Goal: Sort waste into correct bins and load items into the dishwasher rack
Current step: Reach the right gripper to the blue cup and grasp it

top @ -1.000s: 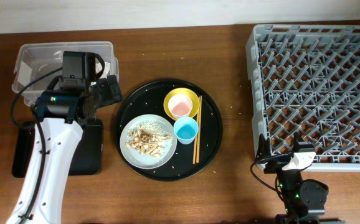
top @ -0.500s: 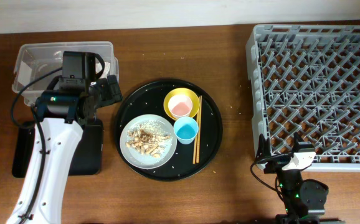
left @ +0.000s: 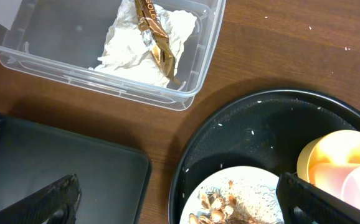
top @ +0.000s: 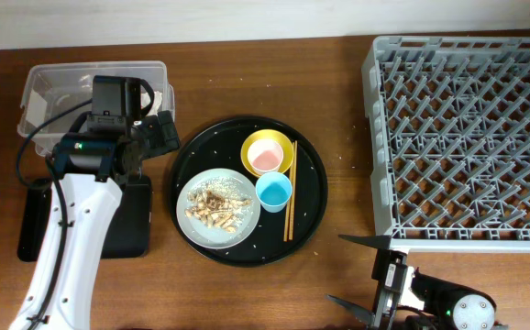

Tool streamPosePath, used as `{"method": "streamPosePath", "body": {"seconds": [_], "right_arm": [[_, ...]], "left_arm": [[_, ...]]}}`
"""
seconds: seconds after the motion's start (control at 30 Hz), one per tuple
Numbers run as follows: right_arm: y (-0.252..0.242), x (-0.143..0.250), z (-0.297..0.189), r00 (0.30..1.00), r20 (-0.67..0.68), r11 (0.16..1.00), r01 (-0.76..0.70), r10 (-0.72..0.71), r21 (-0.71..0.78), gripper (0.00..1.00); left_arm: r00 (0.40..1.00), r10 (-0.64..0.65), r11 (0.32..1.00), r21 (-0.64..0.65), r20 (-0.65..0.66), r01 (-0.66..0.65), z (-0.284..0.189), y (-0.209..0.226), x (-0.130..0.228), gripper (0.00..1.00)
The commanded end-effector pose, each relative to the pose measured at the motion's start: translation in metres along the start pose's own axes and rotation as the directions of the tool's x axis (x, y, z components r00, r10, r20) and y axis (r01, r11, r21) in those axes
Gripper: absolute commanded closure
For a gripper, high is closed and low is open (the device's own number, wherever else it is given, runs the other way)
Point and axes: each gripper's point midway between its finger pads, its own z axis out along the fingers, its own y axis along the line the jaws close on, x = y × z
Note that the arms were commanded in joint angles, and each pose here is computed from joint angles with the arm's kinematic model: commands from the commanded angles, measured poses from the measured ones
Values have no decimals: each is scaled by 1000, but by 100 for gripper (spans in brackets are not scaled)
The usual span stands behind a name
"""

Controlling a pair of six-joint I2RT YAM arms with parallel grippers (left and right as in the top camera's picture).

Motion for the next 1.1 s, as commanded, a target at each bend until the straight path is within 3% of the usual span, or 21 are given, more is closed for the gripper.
{"method": "streamPosePath", "body": {"seconds": [0.0,0.07,0.1,0.17,0.2,0.23,0.3,0.37,0.4,0.53,0.67,0.77,0.83,0.9,1.07], "right_arm": [[-12,0,-1,1000,8,997,-4,4,74,2],[-24,4,-2,999,7,989,-44,44,141,2],[-47,23,-7,974,5,935,-218,226,278,2],[-69,54,-19,904,27,807,-394,426,440,1],[-70,49,-19,895,53,797,-419,442,435,2],[-61,24,-12,869,127,803,-490,478,340,2],[-44,9,-6,736,165,709,-677,657,198,2],[-56,9,-10,701,225,660,-713,677,236,2],[-67,9,-14,623,298,572,-782,723,248,2],[-86,13,-24,558,393,467,-829,730,309,2],[-95,0,-26,639,351,496,-761,684,418,2],[-114,-10,-23,676,207,492,-681,707,543,2],[-127,5,-24,615,70,434,-629,786,645,2],[-138,14,-14,503,-89,395,-544,860,740,2],[-128,8,60,435,-399,543,-283,807,790,2]], "left_arm": [[1000,9,1000,-12,11,-9,-3,3,0,0],[1000,10,1000,-12,11,-9,-3,3,0,1],[1000,10,1000,-12,11,-9,-3,3,0,1],[1000,10,1000,-12,11,-9,-3,3,0,1],[1000,10,1000,-12,11,-9,-3,3,0,1],[1000,10,1000,-12,11,-10,-3,3,0,1],[1000,10,1000,-12,11,-9,-3,3,0,1],[1000,10,1000,-12,11,-9,-3,3,0,1],[1000,10,1000,-12,11,-9,-3,3,0,1],[1000,9,1000,-12,11,-9,-3,3,-1,1],[1000,10,1000,-12,11,-9,-3,3,0,1],[1000,9,1000,-12,12,-9,-3,3,-1,1],[1000,10,1000,-12,11,-9,-3,3,-1,1],[1000,10,1000,-12,11,-9,-3,3,-1,1],[1000,9,1000,-13,11,-9,-3,4,0,1]]}}
